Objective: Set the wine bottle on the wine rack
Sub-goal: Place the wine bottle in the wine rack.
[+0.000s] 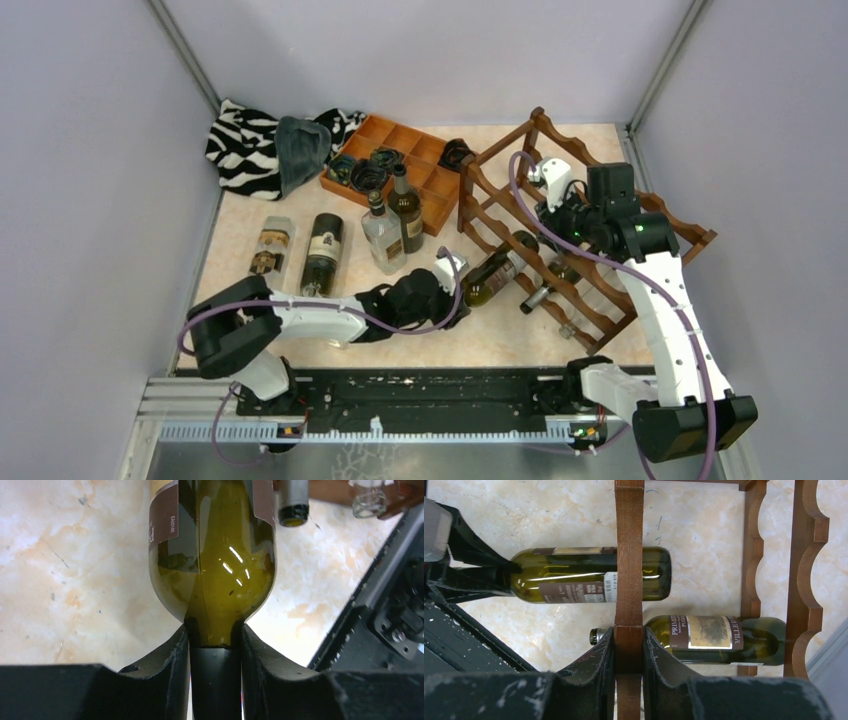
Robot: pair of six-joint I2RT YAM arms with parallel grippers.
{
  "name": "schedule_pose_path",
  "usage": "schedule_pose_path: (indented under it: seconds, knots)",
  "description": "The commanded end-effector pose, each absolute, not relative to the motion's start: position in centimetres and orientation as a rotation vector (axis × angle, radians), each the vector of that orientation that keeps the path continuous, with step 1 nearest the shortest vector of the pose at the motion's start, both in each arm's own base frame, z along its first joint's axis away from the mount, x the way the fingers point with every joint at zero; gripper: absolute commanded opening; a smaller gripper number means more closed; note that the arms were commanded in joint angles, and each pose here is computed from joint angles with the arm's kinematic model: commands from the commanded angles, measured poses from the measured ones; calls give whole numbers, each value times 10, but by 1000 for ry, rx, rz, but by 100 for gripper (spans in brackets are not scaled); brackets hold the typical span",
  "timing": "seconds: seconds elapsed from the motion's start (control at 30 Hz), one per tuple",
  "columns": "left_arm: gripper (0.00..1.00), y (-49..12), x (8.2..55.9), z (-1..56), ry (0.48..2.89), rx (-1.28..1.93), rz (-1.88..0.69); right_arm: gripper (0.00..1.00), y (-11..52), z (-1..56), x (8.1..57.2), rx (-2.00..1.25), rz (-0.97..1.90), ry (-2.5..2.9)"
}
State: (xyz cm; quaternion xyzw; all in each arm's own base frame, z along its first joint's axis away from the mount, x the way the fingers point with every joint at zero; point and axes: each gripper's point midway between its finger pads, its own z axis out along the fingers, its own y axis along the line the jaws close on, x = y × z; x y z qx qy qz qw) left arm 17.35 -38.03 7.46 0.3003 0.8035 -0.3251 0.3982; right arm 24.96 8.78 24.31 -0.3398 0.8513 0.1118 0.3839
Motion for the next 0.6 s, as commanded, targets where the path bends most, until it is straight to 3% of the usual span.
schedule_pose_path:
  seconds: [0.0, 0.57]
  knots:
    - [0, -425, 208, 147, 1756, 635, -899, 0, 112, 276, 246, -888, 409, 2004]
    - [0, -485, 250, 133, 1678, 692, -784, 0, 116, 277, 241, -898, 438, 1986]
